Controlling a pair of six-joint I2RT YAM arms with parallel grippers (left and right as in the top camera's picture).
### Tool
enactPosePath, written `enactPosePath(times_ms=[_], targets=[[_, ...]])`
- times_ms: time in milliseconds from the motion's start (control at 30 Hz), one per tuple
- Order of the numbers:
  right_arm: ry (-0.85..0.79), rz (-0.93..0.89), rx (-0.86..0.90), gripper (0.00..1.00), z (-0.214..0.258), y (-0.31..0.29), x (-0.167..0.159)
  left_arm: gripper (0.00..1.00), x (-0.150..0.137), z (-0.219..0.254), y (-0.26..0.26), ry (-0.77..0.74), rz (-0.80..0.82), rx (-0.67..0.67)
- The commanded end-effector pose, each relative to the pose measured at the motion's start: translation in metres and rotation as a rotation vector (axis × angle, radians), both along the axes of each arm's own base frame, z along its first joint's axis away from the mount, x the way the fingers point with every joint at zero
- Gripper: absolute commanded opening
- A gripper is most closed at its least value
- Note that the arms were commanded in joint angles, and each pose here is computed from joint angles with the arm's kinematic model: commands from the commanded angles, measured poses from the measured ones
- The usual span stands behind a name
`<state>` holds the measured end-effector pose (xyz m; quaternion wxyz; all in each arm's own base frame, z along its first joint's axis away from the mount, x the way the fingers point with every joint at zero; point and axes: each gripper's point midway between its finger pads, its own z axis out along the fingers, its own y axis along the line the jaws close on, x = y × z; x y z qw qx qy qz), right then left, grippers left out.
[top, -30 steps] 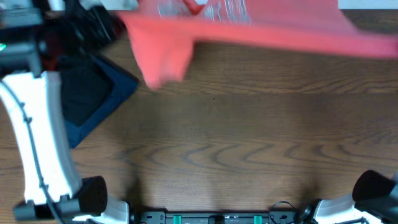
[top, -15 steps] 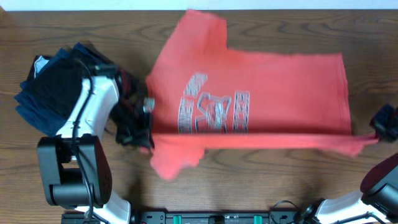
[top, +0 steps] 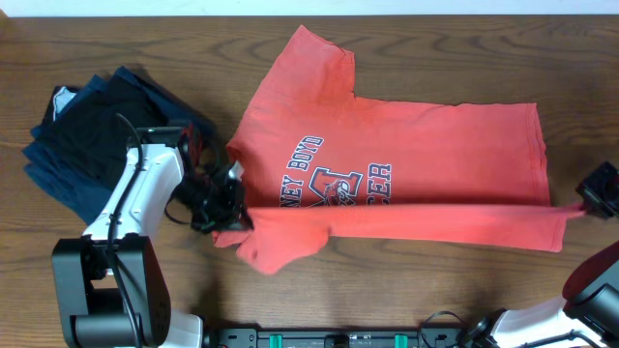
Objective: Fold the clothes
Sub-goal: 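Lower the shirt and release both grippers, leaving it spread flat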
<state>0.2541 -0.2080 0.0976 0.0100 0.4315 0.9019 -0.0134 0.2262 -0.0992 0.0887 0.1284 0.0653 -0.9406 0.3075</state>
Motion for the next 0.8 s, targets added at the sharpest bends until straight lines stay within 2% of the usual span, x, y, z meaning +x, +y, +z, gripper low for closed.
enactPosePath(times_ms=[0, 100, 167, 233, 333, 367, 467, 533, 767], targets=[[-0.034, 0.074, -0.028, 0.01, 0.001, 0.009, 0.016, 0.06, 0.028, 0.013, -0.012, -0.100, 0.056, -0.102], [-0.066, 0.104, -0.051, 0.01, -0.005, 0.012, 0.029, 0.06, 0.056, 0.009, -0.009, -0.201, 0.096, -0.084], [-0.087, 0.118, -0.076, 0.01, -0.009, 0.011, 0.037, 0.07, 0.077, 0.004, -0.002, -0.271, 0.135, -0.027], [-0.105, 0.123, -0.088, 0.02, -0.013, 0.010, 0.042, 0.17, 0.091, 0.001, 0.006, -0.312, 0.168, 0.021], [-0.127, 0.122, -0.105, 0.13, -0.017, 0.007, 0.046, 0.65, 0.103, 0.002, 0.007, -0.360, 0.177, 0.028], [-0.135, 0.123, -0.111, 0.17, -0.018, 0.006, 0.048, 0.73, 0.104, 0.002, 0.008, -0.367, 0.177, 0.035], [-0.147, 0.122, -0.120, 0.28, -0.019, 0.004, 0.051, 0.74, 0.100, 0.000, 0.009, -0.349, 0.177, 0.040], [-0.143, 0.121, -0.117, 0.28, -0.019, 0.005, 0.050, 0.74, 0.093, -0.004, 0.012, -0.314, 0.176, 0.069], [-0.088, 0.123, -0.077, 0.29, -0.030, 0.015, 0.034, 0.74, 0.051, -0.039, 0.055, -0.162, 0.150, 0.361]])
